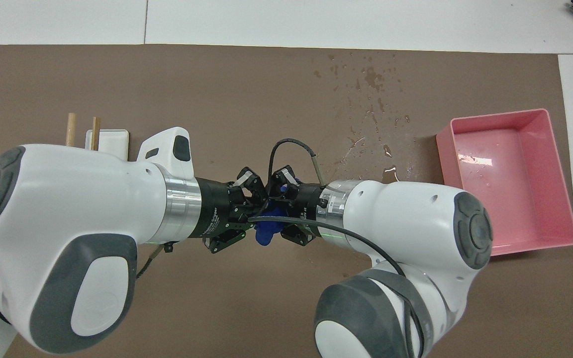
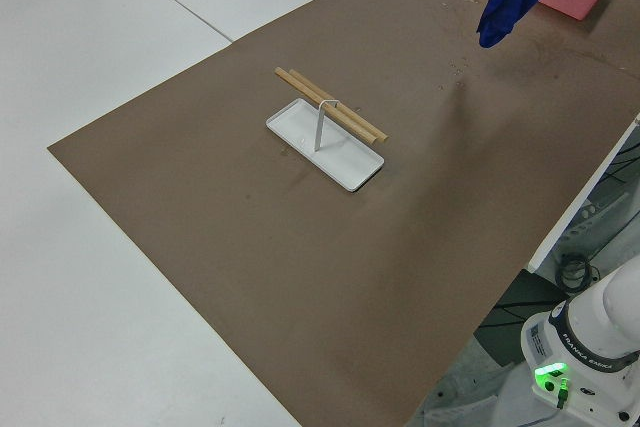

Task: Wipe water with towel using both arms
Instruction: 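Carry the towel with the right gripper while the left gripper withdraws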

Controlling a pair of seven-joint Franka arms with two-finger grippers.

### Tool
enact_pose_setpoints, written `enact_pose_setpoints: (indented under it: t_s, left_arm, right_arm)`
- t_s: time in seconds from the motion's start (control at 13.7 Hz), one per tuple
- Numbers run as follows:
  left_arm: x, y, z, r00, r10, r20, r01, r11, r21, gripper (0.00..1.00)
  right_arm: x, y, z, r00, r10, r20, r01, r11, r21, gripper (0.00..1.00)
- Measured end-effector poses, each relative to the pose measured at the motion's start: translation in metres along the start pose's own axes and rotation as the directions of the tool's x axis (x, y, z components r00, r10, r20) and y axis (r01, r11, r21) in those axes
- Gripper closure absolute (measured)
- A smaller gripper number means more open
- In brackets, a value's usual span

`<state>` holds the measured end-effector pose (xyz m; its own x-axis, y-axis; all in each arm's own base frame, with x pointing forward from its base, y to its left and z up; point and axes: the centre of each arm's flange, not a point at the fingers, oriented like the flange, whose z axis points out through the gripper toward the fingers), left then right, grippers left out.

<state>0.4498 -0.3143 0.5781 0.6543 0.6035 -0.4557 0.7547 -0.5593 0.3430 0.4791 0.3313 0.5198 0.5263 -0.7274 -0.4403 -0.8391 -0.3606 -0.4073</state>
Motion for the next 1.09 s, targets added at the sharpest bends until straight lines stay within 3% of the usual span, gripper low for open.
enact_pose_setpoints:
  t_s: [0.07,0.15,0.36,0.51,0.58,0.8,1.02,1.09]
  left_arm:
    - [-0.002,0.000,0.002,1.000,0.003,0.002,-0.003,1.000,0.002,0.82]
    - [-0.004,0.000,0.002,1.000,0.006,0.001,-0.006,1.000,-0.001,0.74]
    - [-0.001,0.005,-0.009,0.998,0.054,-0.040,-0.055,0.998,-0.024,0.39]
    - [0.010,0.004,-0.016,0.974,0.173,-0.144,-0.171,0.985,0.025,0.15]
    - [0.020,0.002,-0.021,0.950,0.241,-0.199,-0.232,0.970,0.066,0.02]
    - [0.074,-0.010,-0.048,0.828,0.475,-0.298,-0.420,0.878,0.231,0.00]
    - [0.129,-0.029,-0.083,0.664,0.690,-0.288,-0.557,0.713,0.425,0.00]
    - [0.141,-0.035,-0.091,0.620,0.741,-0.258,-0.582,0.655,0.483,0.00]
  right_arm:
    - [0.004,0.002,-0.001,0.998,-0.060,0.013,0.060,0.997,-0.038,0.90]
    - [0.010,0.006,-0.002,0.993,-0.114,0.029,0.116,0.990,-0.081,0.90]
    - [0.030,0.020,-0.003,0.962,-0.265,0.056,0.271,0.939,-0.213,0.90]
    - [0.039,0.031,-0.004,0.912,-0.405,0.066,0.404,0.858,-0.317,0.90]
    - [0.046,0.038,-0.007,0.865,-0.494,0.091,0.489,0.786,-0.379,0.90]
    - [0.076,0.056,-0.025,0.685,-0.698,0.209,0.680,0.509,-0.528,0.90]
    - [0.097,0.063,-0.041,0.455,-0.820,0.348,0.781,0.179,-0.599,0.90]
    - [0.104,0.064,-0.045,0.404,-0.829,0.387,0.796,0.110,-0.596,0.90]
